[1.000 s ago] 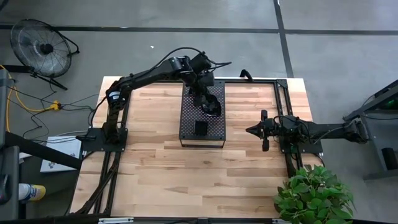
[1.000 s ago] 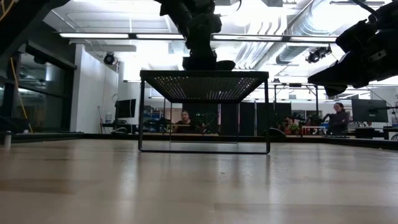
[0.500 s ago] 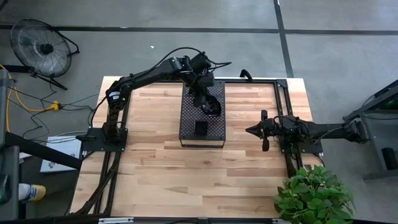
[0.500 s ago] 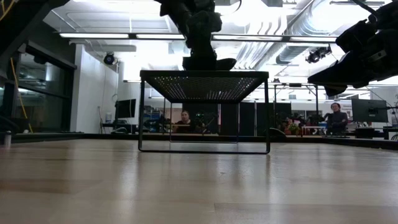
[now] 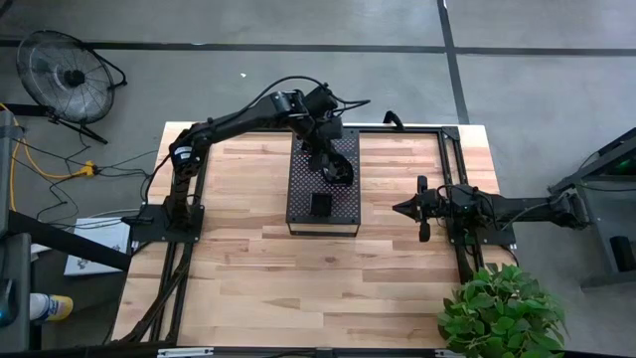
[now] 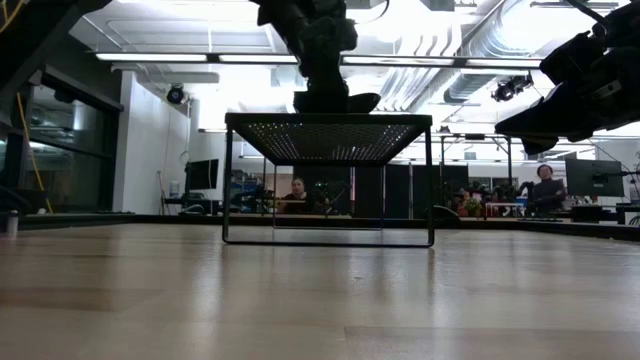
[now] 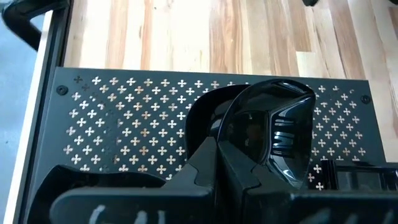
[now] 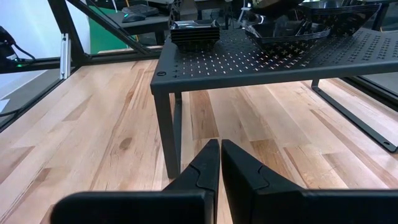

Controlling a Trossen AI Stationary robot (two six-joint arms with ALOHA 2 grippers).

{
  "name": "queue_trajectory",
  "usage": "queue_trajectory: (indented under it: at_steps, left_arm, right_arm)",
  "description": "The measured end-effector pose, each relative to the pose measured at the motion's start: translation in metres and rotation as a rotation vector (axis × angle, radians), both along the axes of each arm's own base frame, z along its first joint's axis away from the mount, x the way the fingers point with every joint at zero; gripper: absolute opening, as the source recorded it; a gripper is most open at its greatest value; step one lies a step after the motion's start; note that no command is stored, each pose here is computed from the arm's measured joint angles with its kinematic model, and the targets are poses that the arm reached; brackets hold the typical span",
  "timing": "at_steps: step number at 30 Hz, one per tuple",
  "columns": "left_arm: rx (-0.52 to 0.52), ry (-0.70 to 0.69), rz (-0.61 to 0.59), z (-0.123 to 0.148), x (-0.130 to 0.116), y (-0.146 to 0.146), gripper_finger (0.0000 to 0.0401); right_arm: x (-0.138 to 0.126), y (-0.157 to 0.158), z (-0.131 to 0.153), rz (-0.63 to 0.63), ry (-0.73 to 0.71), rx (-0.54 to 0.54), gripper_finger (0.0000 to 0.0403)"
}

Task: Pick & Place Mini shaped plates
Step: Stack the black leaf shape plate on top of the other black leaf shaped plate on the shelf, then return to Home Position

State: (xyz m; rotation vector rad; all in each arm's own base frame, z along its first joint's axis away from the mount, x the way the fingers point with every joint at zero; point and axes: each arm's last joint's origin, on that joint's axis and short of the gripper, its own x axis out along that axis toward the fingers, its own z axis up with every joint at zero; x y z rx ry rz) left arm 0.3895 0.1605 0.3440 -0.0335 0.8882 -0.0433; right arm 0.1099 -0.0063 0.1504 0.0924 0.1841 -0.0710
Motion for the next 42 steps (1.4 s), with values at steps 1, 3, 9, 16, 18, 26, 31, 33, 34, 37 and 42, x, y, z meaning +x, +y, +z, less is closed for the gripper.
queue_trajectory:
  at_steps: [1, 3, 9, 16, 18, 26, 31, 33, 34, 37, 42]
  left_arm:
    - [0.005, -0.001, -0.009, 0.000, 0.000, 0.000, 0.0000]
    - [0.007, -0.003, -0.027, 0.000, 0.001, -0.003, 0.0000]
    - [0.012, -0.002, -0.027, 0.000, 0.001, -0.003, 0.0022]
    - [0.019, -0.002, -0.023, 0.000, 0.001, -0.002, 0.0049]
    - [0.028, -0.007, -0.026, 0.000, 0.002, -0.002, 0.0050]
    - [0.061, -0.015, -0.030, 0.001, 0.003, -0.001, 0.0051]
    - [0.105, -0.027, -0.032, 0.002, 0.004, 0.000, 0.0060]
    - [0.128, -0.041, -0.054, 0.007, 0.004, 0.000, 0.0068]
    - [0.138, -0.051, -0.066, 0.011, 0.004, 0.000, 0.0071]
    - [0.169, -0.067, -0.082, 0.028, -0.001, -0.002, 0.0073]
    - [0.262, -0.059, -0.149, 0.065, -0.021, -0.018, 0.0074]
  right_arm:
    - [0.000, 0.000, 0.000, 0.000, -0.001, 0.000, 0.0012]
    - [0.000, 0.000, 0.000, 0.000, 0.000, 0.000, 0.0012]
    - [0.000, 0.000, 0.000, 0.000, 0.000, 0.000, 0.0012]
    - [0.000, 0.000, 0.000, 0.000, 0.000, 0.000, 0.0012]
    - [0.000, 0.000, 0.000, 0.000, 0.000, 0.000, 0.0012]
    - [0.000, 0.000, 0.000, 0.000, 0.000, 0.000, 0.0012]
    - [0.000, 0.000, 0.000, 0.000, 0.000, 0.000, 0.0012]
    - [0.000, 0.000, 0.000, 0.000, -0.001, 0.000, 0.0012]
    - [0.000, 0.000, 0.000, 0.001, 0.000, 0.000, 0.0012]
    - [0.000, 0.000, 0.000, 0.000, 0.000, 0.000, 0.0012]
    - [0.000, 0.000, 0.000, 0.001, -0.001, 0.000, 0.0012]
